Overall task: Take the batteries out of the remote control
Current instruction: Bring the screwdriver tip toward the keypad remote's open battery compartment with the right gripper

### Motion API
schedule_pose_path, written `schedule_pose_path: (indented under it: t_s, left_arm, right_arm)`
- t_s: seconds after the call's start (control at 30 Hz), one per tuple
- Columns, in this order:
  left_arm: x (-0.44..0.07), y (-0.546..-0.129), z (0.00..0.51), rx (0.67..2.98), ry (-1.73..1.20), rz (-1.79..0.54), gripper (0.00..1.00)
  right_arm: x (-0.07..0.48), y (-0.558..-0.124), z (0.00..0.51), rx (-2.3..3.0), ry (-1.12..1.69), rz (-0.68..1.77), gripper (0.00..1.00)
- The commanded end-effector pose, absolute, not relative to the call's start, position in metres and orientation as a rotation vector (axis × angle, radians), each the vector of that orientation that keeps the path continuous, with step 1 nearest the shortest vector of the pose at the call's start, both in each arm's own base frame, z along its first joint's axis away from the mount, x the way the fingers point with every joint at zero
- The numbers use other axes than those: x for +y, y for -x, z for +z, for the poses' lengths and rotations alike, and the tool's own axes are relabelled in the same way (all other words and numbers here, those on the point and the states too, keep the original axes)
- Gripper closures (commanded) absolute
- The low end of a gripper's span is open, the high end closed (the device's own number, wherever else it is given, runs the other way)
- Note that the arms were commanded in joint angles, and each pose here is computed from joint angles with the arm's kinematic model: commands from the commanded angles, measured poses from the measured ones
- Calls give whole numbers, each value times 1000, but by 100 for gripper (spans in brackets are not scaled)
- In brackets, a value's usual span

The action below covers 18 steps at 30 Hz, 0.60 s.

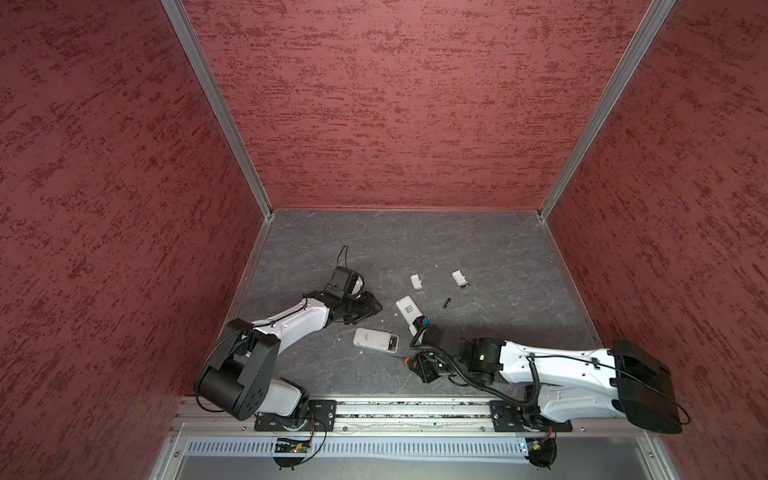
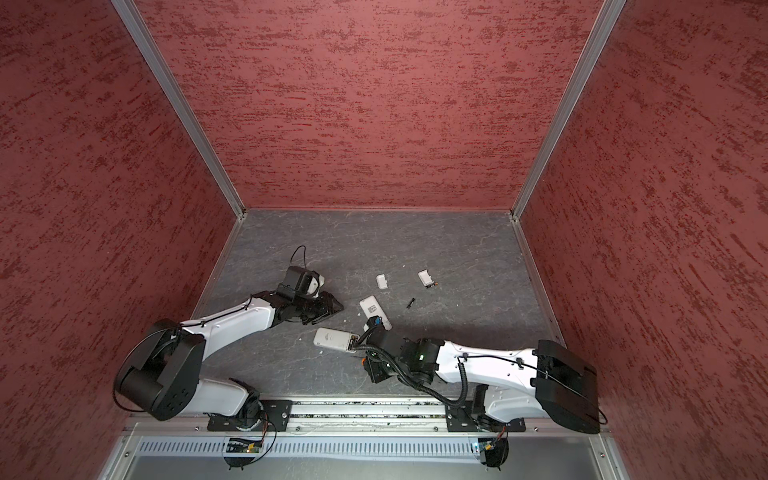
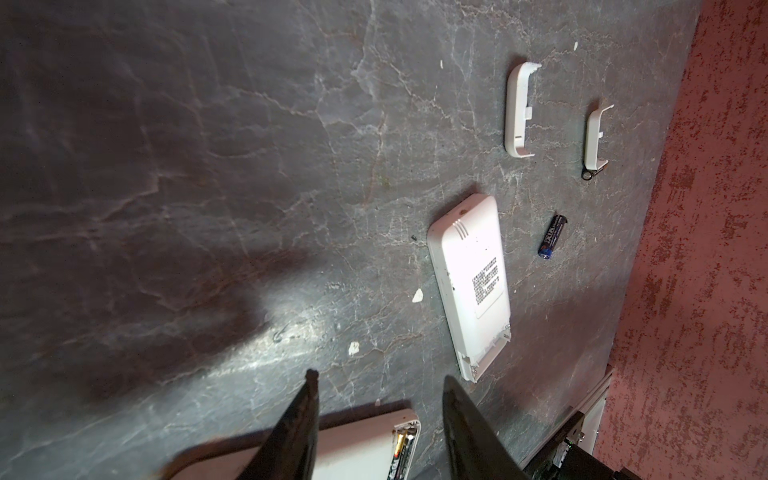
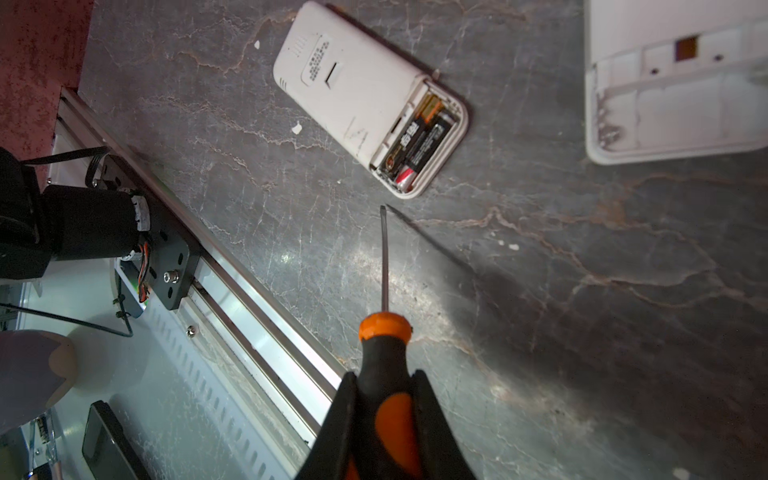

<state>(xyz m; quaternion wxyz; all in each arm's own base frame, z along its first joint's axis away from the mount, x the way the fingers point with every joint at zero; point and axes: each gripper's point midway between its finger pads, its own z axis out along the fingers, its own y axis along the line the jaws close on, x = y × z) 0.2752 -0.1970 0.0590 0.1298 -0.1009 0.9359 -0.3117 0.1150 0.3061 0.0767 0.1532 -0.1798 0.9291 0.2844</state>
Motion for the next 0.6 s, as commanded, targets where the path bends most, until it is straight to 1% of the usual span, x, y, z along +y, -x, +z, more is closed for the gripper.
schedule_pose_path:
  t_s: [0.0,0.17,0.47,0.57]
  left_arm:
    - [-200,-281,64,2699,257,-908,52]
    - [-199,-279,65,2703,256,-896,51]
    - [-189,-260,69,2729,206,-836,41]
    - [-183,-251,72,2741,170,-773,34]
  right_arm:
    - [306,-132,78,2621,477,773,100]
    - [302,-146,80,2594,466,734,100]
    - [308,-176,87,2536,456,728,100]
    - [314,-188,90,2514,460,733,100]
